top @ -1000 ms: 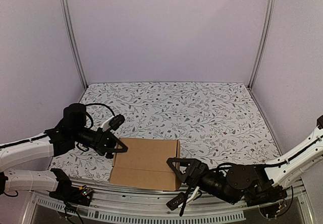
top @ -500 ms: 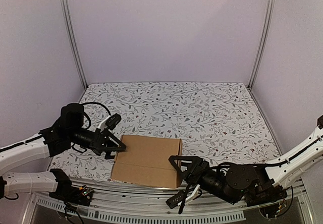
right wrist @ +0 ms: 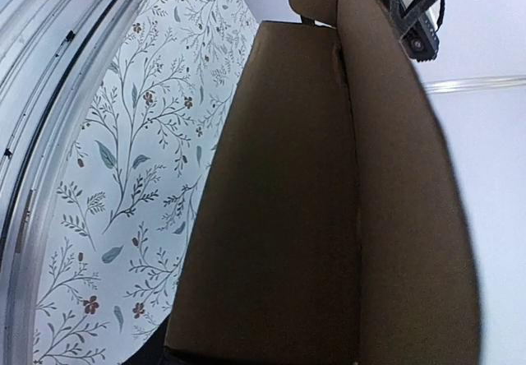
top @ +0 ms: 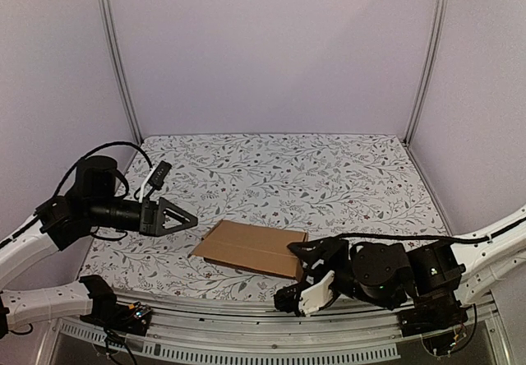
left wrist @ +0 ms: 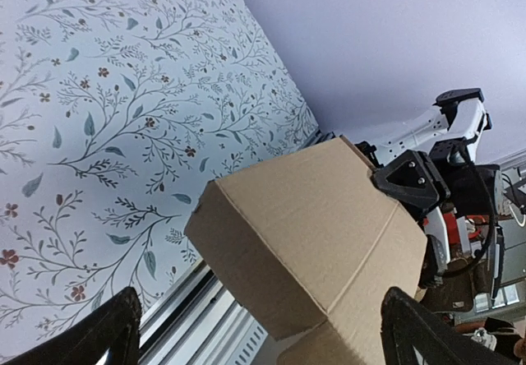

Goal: Fold the paper box

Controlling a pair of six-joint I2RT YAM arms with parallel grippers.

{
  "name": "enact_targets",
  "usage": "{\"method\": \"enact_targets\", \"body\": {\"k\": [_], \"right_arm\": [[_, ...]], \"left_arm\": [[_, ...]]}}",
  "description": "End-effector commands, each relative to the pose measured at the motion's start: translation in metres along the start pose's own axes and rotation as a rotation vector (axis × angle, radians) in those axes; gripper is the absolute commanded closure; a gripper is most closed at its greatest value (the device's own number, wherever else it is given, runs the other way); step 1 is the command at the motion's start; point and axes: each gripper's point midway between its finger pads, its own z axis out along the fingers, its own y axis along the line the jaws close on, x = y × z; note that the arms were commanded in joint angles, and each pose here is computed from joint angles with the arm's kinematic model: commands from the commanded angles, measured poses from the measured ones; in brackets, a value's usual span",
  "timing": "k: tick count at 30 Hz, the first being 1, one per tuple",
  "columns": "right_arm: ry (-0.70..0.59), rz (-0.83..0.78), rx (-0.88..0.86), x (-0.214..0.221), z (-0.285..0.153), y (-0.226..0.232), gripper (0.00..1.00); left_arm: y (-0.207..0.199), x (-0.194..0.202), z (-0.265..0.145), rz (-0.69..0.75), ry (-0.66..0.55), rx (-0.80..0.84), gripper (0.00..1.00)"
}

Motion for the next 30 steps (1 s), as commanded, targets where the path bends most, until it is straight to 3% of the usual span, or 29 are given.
{"method": "enact_targets", "body": {"k": [1,8,15,21,30], "right_arm": [[0.002,0.332,-0.218,0.015,0.004,0.021,0.58],[-0.025,0.682,-0.423,0.028,0.017,0.040,0.60],[-0.092,0.933,-0.561,0.023,0.032,0.057,0.61],[-0.067,1.051,-0.605,0.032,0.047,0.067,0.62],[-0.062,1.093,-0.634,0.034,0.062,0.082,0.64]], "left_arm": [[0.017,-0.002,-0.006,0.033,-0.033,-0.118,0.00],[0.016,-0.002,-0.009,0.046,-0.038,-0.125,0.00],[0.014,0.003,-0.001,0.062,-0.012,-0.093,0.05],[0.023,0.009,0.009,0.087,0.022,-0.147,0.19],[0.058,0.024,0.030,0.134,0.090,-0.390,0.43]]}}
